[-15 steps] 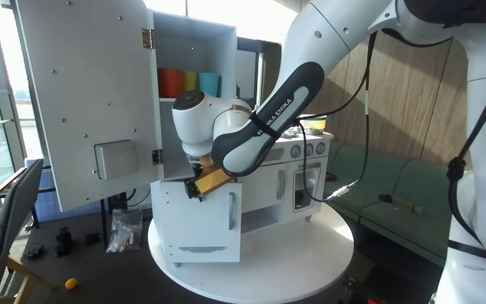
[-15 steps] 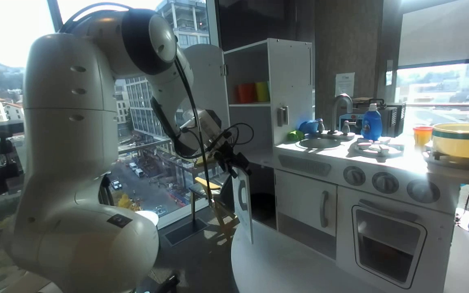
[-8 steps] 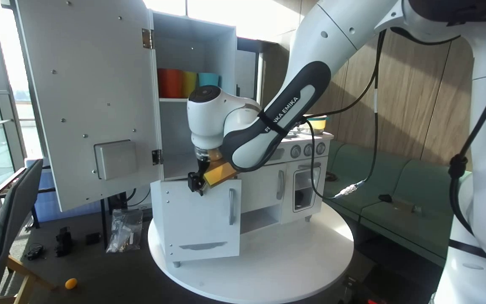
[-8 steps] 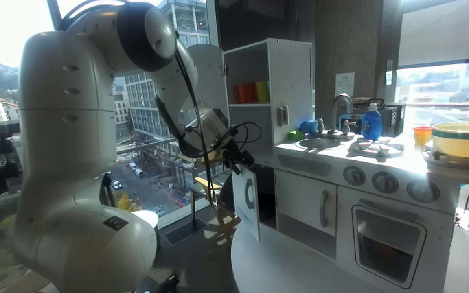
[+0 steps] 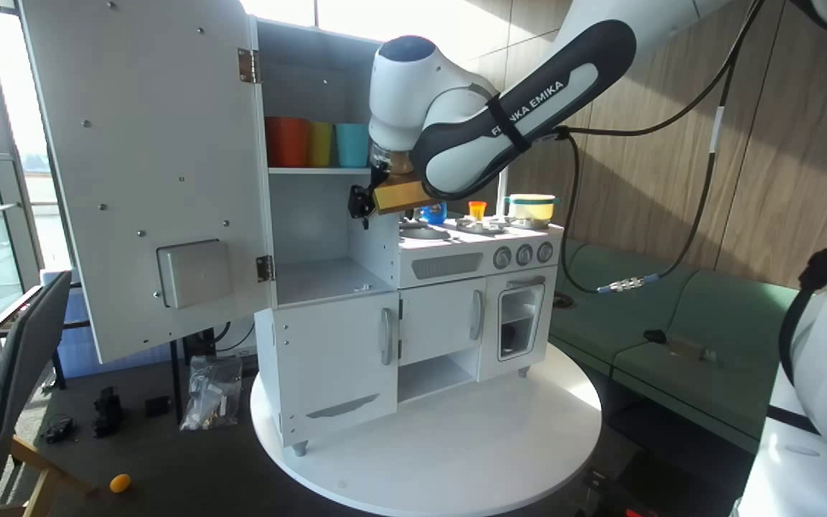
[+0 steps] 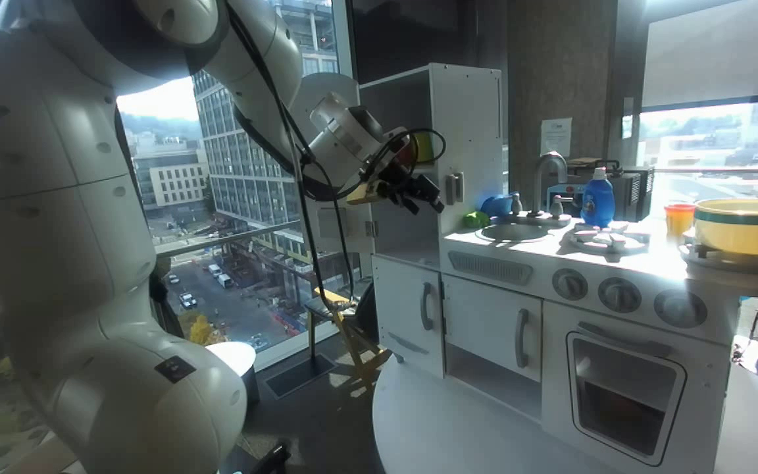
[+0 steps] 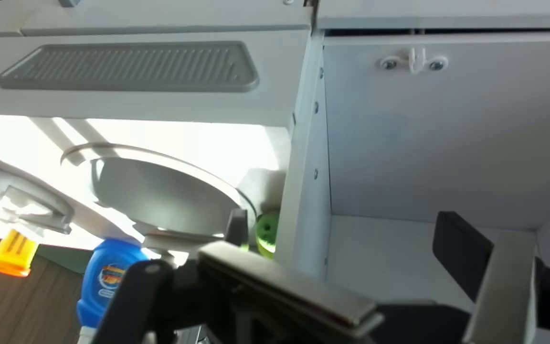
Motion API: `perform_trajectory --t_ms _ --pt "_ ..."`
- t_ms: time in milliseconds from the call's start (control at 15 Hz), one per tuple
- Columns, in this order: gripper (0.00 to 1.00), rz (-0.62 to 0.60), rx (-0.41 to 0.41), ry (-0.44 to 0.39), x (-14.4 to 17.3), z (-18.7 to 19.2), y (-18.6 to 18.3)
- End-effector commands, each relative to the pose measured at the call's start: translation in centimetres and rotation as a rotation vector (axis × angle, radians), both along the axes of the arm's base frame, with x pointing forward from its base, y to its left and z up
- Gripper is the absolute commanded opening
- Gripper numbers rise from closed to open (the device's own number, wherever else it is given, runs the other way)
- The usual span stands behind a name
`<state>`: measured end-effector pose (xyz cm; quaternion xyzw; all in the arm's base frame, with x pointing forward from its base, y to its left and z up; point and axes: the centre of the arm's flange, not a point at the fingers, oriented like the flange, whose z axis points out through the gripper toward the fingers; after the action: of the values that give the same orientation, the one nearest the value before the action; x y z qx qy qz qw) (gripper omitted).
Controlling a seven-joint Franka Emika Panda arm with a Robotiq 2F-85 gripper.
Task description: Close the cabinet door in the middle, open the left lower cabinet door, remove the black bowl from the middle cabinet to the, put it in the lower cabinet and close the door
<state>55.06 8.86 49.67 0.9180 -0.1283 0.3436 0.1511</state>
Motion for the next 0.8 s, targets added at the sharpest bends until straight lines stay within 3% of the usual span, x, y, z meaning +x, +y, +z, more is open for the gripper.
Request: perform_trajectory --t_ms 0,467,733 --pt "1.0 -0.02 0.006 -0.011 -3.3 4.9 -2.6" --pt "1.0 0.072 0.139 0.161 -9.3 6.3 -5.2" --pt "1.0 0.029 0.199 0.25 -11.6 7.0 -6.3"
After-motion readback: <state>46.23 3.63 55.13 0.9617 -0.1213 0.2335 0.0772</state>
